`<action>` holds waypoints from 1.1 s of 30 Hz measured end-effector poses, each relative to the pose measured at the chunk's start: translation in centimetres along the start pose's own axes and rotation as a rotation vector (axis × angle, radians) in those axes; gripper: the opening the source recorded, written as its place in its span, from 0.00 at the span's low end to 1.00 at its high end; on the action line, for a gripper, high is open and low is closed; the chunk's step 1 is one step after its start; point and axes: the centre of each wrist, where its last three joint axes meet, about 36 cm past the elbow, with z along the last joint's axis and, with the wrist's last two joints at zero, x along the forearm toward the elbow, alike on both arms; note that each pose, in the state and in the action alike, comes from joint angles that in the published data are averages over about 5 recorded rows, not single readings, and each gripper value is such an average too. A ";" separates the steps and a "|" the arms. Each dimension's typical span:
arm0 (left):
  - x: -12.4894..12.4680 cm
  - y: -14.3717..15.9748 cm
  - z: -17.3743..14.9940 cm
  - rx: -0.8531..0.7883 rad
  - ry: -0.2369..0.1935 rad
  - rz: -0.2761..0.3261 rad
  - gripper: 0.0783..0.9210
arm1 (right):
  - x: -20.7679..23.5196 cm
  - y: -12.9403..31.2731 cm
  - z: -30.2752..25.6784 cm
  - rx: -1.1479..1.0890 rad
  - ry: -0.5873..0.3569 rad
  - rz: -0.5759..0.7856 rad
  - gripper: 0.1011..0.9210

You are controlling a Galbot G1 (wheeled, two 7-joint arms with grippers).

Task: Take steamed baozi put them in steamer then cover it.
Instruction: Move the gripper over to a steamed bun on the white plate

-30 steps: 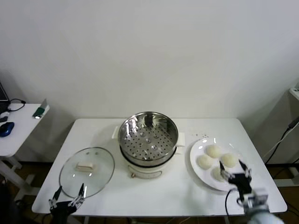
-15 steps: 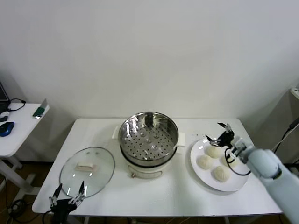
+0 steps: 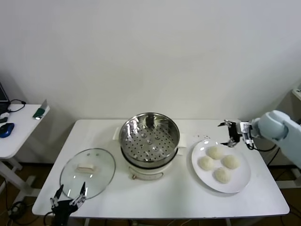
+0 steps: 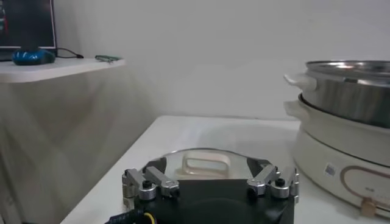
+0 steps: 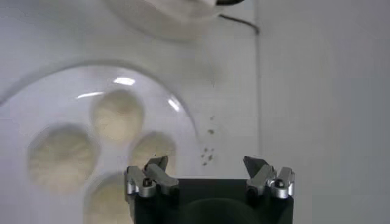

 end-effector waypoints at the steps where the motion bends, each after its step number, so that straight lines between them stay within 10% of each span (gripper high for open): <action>1: 0.0 0.0 0.0 0.001 -0.001 0.000 0.88 | -0.2 -0.2 0.0 -0.007 0.004 -0.015 0.88; 33: 0.6 -0.7 0.3 0.009 0.006 -0.008 0.88 | -10.4 -4.3 -1.9 -0.080 0.105 -0.170 0.88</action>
